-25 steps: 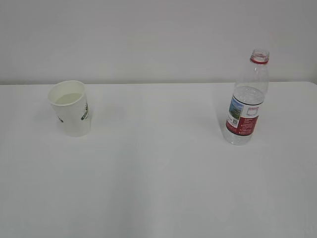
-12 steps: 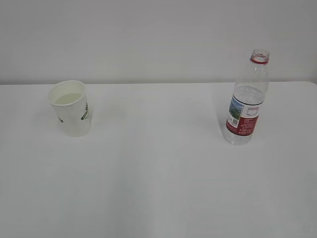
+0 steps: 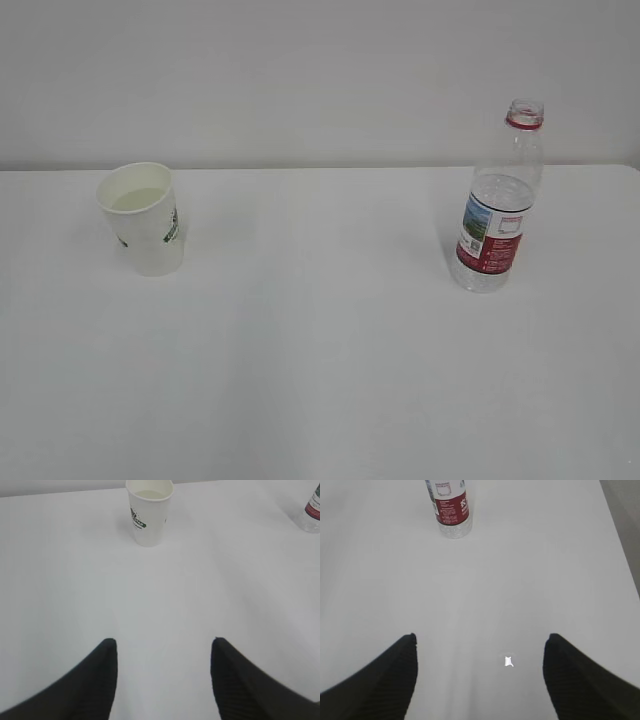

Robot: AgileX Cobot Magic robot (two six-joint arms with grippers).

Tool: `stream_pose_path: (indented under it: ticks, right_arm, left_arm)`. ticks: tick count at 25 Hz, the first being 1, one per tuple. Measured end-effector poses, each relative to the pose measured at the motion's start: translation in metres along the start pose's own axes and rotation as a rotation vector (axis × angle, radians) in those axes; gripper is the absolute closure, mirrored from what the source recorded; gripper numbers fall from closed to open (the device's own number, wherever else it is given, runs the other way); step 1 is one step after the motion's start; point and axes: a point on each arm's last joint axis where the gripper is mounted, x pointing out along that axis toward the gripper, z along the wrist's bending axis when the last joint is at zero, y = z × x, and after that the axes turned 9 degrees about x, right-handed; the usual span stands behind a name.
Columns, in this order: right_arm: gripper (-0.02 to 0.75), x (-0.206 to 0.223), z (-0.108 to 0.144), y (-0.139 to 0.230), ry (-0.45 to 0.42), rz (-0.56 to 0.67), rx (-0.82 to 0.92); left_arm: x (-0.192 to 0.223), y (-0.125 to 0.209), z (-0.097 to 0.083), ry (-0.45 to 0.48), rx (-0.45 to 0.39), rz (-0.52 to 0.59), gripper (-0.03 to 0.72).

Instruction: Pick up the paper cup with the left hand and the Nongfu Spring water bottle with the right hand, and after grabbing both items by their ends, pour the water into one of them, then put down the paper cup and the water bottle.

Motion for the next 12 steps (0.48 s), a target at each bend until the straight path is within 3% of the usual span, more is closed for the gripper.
stream_pose_path:
  ticks: [12]
  right_arm:
    - [0.149, 0.0004, 0.0006, -0.002, -0.007, -0.023, 0.001]
  left_arm:
    - [0.0004, -0.0005, 0.0, 0.0, 0.0, -0.007, 0.253]
